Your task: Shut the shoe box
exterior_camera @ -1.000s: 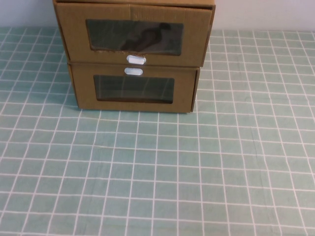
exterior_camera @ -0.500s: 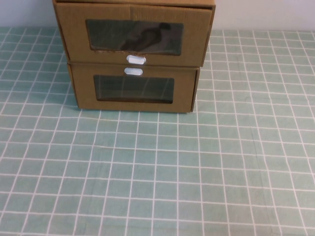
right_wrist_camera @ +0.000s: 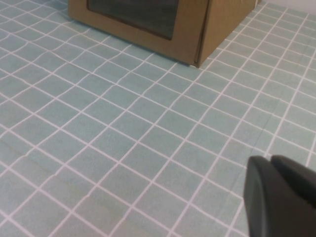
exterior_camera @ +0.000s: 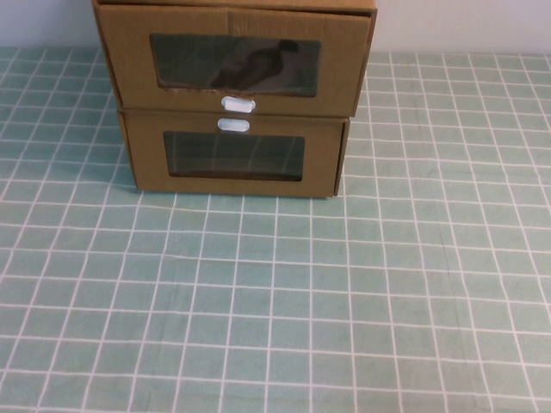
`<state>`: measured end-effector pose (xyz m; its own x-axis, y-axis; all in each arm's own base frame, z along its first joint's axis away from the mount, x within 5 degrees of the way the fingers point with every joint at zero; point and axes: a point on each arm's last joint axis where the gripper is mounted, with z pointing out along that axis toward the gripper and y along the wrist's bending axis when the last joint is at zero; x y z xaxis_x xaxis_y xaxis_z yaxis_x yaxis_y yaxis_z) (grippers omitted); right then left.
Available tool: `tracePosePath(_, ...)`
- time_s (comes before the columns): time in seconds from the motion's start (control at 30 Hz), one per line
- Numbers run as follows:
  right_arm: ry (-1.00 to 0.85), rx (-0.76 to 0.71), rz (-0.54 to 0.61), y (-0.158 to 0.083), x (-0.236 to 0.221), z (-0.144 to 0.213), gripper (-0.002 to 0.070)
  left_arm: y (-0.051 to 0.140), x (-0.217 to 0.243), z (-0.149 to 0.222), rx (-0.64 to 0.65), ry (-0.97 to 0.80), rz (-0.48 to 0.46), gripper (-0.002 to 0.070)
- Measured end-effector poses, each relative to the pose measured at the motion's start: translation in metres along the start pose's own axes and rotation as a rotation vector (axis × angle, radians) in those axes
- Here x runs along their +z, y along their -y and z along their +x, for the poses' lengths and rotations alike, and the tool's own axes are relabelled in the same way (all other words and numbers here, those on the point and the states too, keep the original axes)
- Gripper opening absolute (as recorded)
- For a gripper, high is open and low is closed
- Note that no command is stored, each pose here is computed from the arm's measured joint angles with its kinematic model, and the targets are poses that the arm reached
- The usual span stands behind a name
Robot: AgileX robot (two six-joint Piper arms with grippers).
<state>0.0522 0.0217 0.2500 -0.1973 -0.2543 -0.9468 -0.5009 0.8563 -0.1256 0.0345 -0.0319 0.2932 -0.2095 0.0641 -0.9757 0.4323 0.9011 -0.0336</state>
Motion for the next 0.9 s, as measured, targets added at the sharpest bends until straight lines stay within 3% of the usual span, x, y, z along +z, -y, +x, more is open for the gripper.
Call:
tracePosePath(0.13, 0.0, 0.0, 0.0, 0.0, 0.0, 0.0, -0.0014, -0.002, 0.003, 0.008, 0.008, -0.02, -0.011, -0.0005)
tracePosePath(0.23, 0.0, 0.0, 0.0, 0.0, 0.0, 0.0, -0.0014, -0.008, 0.006, 0.026, 0.083, -0.044, -0.076, -0.0005)
tracePosePath(0.53, 0.0, 0.0, 0.0, 0.0, 0.0, 0.0, -0.0014, -0.027, 0.031, 0.103, 0.102, -0.02, -0.22, -0.0005)
tracePosePath(0.9, -0.002, 0.007, -0.004, 0.0, 0.0, 0.0, -0.0014, -0.033, 0.031, 0.117, 0.012, -0.086, -0.29, -0.0005)
